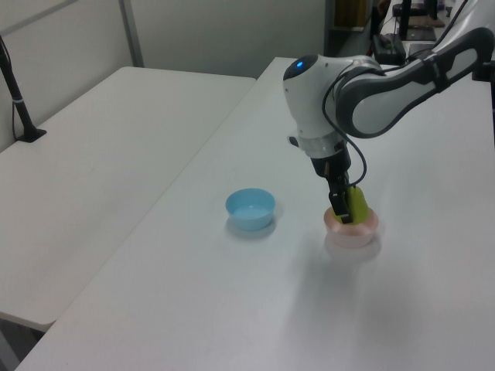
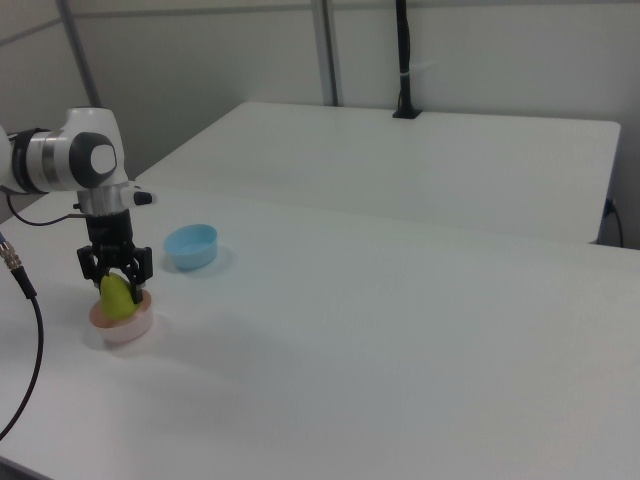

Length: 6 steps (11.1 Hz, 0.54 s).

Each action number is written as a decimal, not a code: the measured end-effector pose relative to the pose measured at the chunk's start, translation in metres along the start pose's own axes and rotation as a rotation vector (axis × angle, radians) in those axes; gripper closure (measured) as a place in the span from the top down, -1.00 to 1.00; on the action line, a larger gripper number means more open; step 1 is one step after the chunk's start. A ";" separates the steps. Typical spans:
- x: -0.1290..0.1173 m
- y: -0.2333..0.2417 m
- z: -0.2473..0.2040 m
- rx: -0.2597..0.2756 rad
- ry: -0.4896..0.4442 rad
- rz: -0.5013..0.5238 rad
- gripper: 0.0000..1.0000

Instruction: Place the pear in the bowl

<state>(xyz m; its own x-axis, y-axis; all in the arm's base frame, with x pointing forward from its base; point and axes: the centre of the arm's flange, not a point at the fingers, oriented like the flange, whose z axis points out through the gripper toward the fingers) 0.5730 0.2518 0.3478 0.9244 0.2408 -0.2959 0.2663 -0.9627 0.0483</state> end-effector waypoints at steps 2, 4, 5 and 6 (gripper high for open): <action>0.002 0.000 0.003 -0.002 -0.005 0.003 0.71; 0.002 0.000 -0.003 0.000 0.006 0.004 1.00; 0.001 0.001 -0.008 0.001 0.016 0.005 1.00; 0.000 0.003 -0.017 0.004 0.031 0.008 1.00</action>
<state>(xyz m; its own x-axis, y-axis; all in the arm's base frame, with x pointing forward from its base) 0.5783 0.2512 0.3638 0.9346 0.2366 -0.2654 0.2577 -0.9651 0.0470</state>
